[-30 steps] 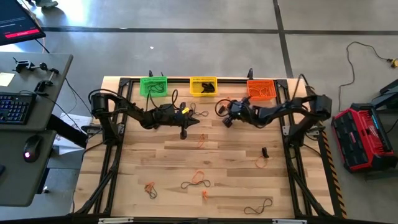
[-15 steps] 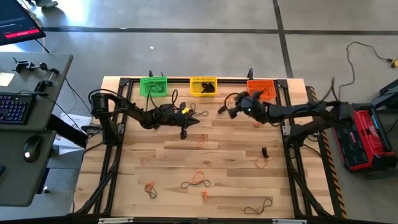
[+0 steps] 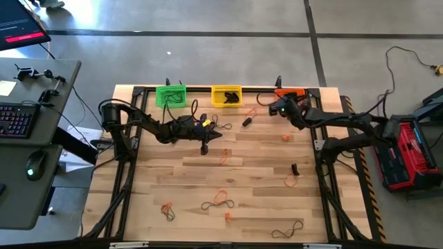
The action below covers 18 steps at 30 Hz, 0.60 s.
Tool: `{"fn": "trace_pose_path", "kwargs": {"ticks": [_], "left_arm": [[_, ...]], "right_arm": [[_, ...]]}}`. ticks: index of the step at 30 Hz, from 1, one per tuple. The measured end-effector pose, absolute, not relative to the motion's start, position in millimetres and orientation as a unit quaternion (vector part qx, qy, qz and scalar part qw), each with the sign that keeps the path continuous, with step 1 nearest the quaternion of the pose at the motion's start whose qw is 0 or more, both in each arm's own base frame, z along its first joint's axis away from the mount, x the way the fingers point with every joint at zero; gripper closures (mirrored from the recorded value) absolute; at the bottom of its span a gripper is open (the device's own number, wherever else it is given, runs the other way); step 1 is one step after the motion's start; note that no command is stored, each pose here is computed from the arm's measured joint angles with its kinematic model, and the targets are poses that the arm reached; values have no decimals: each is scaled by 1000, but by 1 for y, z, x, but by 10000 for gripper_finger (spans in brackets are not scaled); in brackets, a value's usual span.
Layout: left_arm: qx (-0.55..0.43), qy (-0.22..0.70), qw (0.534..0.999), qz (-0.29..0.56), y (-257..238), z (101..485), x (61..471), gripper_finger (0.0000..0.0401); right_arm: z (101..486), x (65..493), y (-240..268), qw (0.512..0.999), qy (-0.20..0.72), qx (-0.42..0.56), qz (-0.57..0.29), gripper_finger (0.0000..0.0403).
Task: Sort rubber bands into baskets
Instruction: Put the orange rubber band into the orange bin
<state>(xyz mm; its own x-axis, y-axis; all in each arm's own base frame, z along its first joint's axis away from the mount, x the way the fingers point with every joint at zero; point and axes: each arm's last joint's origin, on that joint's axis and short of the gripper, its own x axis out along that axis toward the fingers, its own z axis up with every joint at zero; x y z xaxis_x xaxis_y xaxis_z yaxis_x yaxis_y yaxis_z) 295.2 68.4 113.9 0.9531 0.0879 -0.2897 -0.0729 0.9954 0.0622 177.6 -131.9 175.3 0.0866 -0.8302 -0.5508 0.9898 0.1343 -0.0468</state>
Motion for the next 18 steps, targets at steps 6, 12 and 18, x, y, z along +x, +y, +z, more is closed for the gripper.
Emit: {"fn": "trace_pose_path", "kwargs": {"ticks": [6, 12, 18], "left_arm": [[25, 148, 988, 41, 68, 114, 295, 401], [26, 147, 988, 41, 68, 114, 295, 401], [26, 147, 988, 41, 68, 114, 295, 401]], "right_arm": [[174, 164, -148, 689, 224, 205, -658, 403], [168, 158, -158, 674, 227, 230, -664, 403], [151, 160, -169, 663, 242, 256, -661, 403]]}}
